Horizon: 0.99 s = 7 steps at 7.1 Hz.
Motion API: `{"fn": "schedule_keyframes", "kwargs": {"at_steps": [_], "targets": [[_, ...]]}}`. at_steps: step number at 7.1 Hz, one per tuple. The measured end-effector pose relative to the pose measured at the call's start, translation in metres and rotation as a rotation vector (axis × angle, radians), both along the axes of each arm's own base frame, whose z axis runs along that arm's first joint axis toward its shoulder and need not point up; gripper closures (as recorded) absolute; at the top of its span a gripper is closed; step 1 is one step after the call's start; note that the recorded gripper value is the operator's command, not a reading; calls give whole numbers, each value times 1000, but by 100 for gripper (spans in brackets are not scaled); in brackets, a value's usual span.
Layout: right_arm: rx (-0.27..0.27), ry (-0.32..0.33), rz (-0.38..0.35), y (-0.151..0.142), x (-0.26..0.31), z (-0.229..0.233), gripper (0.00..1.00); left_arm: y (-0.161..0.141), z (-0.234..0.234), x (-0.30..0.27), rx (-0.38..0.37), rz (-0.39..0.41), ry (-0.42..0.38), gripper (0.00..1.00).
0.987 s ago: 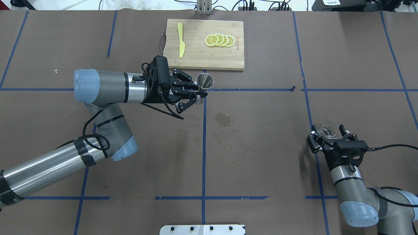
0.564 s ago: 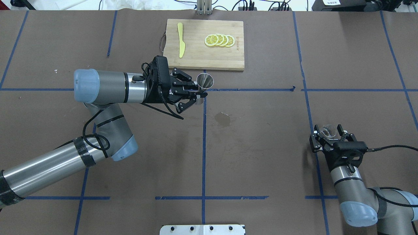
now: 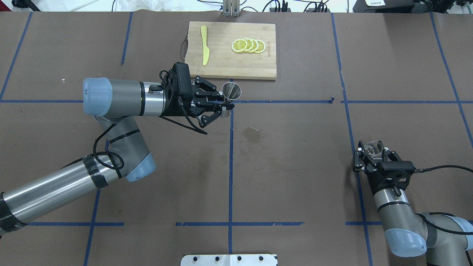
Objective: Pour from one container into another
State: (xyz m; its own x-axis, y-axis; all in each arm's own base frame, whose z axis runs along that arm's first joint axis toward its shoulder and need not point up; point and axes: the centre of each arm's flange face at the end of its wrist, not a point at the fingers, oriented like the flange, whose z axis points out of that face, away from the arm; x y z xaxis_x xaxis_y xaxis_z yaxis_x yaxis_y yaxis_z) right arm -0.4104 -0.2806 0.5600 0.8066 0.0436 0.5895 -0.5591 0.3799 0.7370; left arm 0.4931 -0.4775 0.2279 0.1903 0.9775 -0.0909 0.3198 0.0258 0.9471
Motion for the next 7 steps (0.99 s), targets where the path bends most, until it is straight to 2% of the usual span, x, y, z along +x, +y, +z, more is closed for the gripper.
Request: {"fn": "schedule_keyframes", "kwargs": {"at_steps": [1,2,5,7], "targets": [[0,0,0,0,0,0,80,0,0,0,0,0,0,100],[1,2,-1,0,0,0,97,0,0,0,0,-1,0,100],[5,-13,-5,0,1,-13,100,-1,0,-1,0,-2,0,100],[18,-46,-14,-1,3,-43,100,-1,0,-1,0,-2,0,100]]}}
